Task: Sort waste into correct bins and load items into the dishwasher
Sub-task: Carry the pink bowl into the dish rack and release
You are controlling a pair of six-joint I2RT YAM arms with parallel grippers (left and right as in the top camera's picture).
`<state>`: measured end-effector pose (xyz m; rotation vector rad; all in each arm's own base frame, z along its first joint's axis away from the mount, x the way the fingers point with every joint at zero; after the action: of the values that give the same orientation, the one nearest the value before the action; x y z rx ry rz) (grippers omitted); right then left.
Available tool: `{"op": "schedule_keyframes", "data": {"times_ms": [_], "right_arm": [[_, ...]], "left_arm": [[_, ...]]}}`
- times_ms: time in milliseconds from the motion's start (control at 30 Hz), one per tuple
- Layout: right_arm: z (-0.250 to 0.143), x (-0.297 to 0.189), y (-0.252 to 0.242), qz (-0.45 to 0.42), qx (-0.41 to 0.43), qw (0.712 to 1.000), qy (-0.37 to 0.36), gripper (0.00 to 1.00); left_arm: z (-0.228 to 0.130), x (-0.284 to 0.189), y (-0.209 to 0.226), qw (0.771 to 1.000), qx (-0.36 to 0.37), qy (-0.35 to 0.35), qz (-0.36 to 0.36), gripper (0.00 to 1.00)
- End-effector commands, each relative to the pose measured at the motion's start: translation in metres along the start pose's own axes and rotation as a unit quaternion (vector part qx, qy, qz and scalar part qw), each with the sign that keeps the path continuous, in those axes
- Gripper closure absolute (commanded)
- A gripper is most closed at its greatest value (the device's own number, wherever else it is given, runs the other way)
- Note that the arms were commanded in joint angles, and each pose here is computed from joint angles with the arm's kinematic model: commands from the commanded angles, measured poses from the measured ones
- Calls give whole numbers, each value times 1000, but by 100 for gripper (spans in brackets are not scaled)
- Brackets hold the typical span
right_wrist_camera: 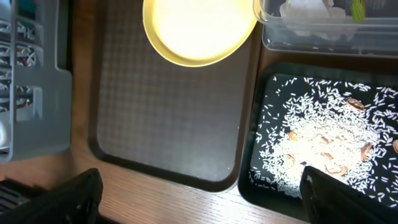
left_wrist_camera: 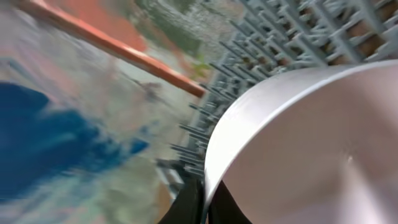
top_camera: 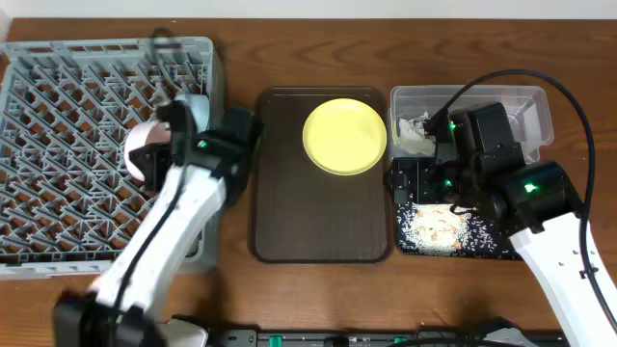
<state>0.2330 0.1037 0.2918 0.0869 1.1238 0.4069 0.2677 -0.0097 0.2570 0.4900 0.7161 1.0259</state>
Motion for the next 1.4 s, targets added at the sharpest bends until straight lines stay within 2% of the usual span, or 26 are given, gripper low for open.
{"op": "schedule_keyframes", "data": {"times_ms": [0,133,333,700,1200,1333,1367], "right_arm": [[1,0,0,0,-3,1000,-1,1],[1,0,0,0,-3,1000,-1,1],[3,0,0,1,-18,1000,-7,1],[3,0,0,1,-18,1000,-8,1],[2,0,0,1,-17,1000,-4,1],[2,0,0,1,-17,1000,-5,1],[2,0,0,1,-17,1000,-5,1]], "left_arm": [[-1,13,-11,997,36,-26,67,94],[-9,33,-25,993,72,3,89,94],[-16,43,-33,994,64,22,92,94],[-36,44,-47,994,53,88,31,94],[-41,33,-43,991,89,101,15,92],[-48,29,-46,987,91,134,-12,83],[-50,28,-45,986,89,140,-13,75]]}}
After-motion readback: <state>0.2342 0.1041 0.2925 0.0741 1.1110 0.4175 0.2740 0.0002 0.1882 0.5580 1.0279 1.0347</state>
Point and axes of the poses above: each gripper's point midway between its finger pads, its own x axis out along the fingers, its own y axis along the line the jaws close on, z = x × y, the point moved 9 cm from there along -x, back along the fingers, and after that the axes turned 10 degrees about -x, right-handed, at the moved point
